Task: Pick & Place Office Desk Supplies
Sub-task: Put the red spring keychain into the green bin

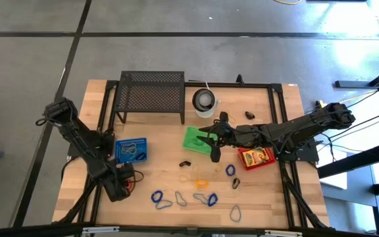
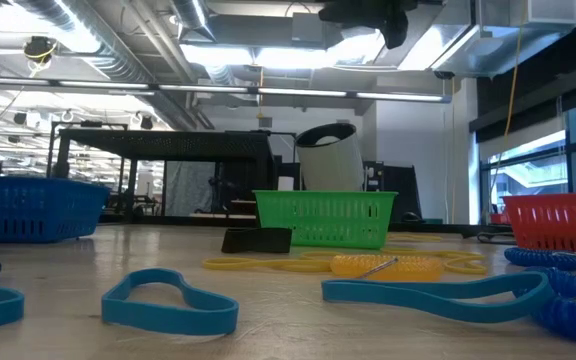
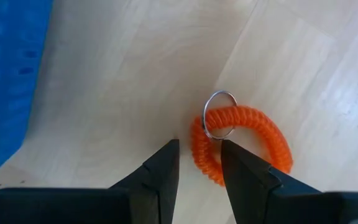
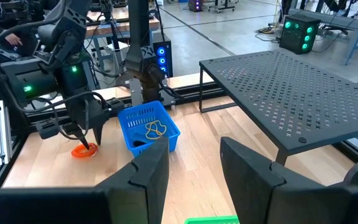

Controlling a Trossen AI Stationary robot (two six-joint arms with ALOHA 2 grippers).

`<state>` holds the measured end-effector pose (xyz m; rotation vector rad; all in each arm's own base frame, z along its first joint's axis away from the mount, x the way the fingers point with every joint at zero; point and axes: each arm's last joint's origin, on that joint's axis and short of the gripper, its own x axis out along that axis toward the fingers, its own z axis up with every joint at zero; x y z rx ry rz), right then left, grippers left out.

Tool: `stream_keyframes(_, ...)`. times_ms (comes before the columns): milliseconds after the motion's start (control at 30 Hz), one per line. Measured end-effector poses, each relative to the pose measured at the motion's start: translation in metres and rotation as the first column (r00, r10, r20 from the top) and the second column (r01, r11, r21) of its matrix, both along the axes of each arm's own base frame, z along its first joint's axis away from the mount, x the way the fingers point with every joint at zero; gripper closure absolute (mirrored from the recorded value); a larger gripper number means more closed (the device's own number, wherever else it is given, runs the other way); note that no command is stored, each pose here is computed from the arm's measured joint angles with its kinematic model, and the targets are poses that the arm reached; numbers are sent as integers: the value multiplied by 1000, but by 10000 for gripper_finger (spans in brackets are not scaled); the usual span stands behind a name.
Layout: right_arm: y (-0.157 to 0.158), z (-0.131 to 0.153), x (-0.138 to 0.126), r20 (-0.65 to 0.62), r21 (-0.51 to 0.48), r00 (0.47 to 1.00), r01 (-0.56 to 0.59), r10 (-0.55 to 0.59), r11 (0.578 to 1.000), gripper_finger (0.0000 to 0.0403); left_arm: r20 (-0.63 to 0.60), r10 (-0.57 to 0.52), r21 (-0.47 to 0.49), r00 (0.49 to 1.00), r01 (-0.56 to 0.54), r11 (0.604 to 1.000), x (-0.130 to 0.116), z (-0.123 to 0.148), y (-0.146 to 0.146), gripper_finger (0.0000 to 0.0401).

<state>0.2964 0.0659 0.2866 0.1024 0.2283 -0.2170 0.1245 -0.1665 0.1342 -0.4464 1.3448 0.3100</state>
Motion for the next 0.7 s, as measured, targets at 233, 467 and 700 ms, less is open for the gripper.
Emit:
stream_keyframes(233,0,0,0,0,0,1000,0,0,1000,257,6,-58,29,998,58,998,-2,-5,3,305)
stream_keyframes(467,0,0,0,0,0,1000,0,0,1000,257,39,-161,78,986,158,984,-1,-4,4,388)
stream_keyframes(700,0,0,0,0,0,1000,0,0,1000,257,245,-321,219,915,271,937,19,20,-13,391)
